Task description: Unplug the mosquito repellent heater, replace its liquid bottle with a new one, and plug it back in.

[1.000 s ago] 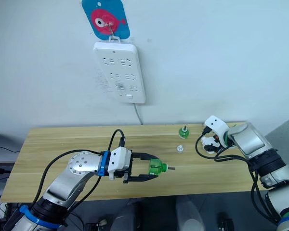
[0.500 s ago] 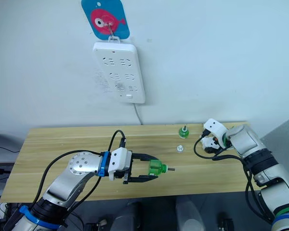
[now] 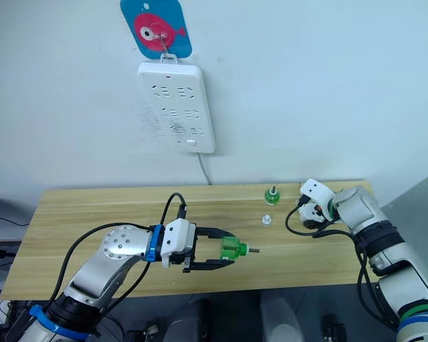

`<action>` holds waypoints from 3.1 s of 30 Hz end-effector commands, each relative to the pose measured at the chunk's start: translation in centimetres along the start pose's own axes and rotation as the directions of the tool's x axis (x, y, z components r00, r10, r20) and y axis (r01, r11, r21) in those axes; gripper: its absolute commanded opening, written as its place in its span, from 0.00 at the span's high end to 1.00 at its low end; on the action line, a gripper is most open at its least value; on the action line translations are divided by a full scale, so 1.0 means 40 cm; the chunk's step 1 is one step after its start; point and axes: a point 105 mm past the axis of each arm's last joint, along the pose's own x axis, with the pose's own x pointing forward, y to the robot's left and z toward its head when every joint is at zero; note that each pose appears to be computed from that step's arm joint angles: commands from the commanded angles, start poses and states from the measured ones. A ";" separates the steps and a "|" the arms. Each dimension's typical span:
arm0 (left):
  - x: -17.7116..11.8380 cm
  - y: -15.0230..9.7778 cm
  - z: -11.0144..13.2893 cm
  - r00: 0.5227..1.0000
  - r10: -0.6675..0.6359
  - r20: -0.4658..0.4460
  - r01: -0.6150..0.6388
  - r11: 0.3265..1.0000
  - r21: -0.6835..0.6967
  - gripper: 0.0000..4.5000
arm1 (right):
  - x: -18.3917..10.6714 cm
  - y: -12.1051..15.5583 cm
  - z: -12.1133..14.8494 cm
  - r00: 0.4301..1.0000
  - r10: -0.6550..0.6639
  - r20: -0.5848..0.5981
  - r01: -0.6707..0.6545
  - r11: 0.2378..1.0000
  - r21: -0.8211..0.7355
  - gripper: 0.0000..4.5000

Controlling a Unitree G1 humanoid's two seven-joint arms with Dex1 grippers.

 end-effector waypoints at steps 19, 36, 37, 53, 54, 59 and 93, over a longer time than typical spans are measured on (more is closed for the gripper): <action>-0.049 0.060 0.043 0.990 0.124 0.065 -0.106 0.968 -0.228 0.49 | -0.281 0.081 0.048 0.845 0.201 0.495 -0.258 0.965 0.050 0.34; -0.085 0.074 0.174 0.986 0.089 0.144 -0.046 0.960 -0.277 0.49 | -0.430 0.313 0.183 0.365 0.452 0.814 -0.495 0.834 -0.241 0.34; -0.082 0.066 0.182 0.986 0.070 0.150 -0.027 0.961 -0.276 0.49 | -0.430 0.320 0.187 0.355 0.460 0.814 -0.500 0.829 -0.250 0.34; -0.071 0.058 0.219 0.975 0.061 0.214 0.023 0.930 -0.368 0.49 | -0.422 0.344 0.171 0.320 0.485 0.814 -0.571 0.784 -0.243 0.34; -0.070 0.052 0.222 0.974 0.048 0.220 0.039 0.926 -0.377 0.49 | -0.422 0.342 0.169 0.319 0.481 0.816 -0.577 0.782 -0.235 0.34; -0.069 0.036 0.224 0.971 0.037 0.237 0.071 0.899 -0.432 0.49 | -0.420 0.334 0.162 0.327 0.465 0.823 -0.590 0.781 -0.207 0.34; -0.046 0.026 0.225 0.955 0.043 0.294 0.121 0.848 -0.516 0.49 | -0.455 0.339 0.172 0.329 0.462 0.824 -0.658 0.738 -0.151 0.34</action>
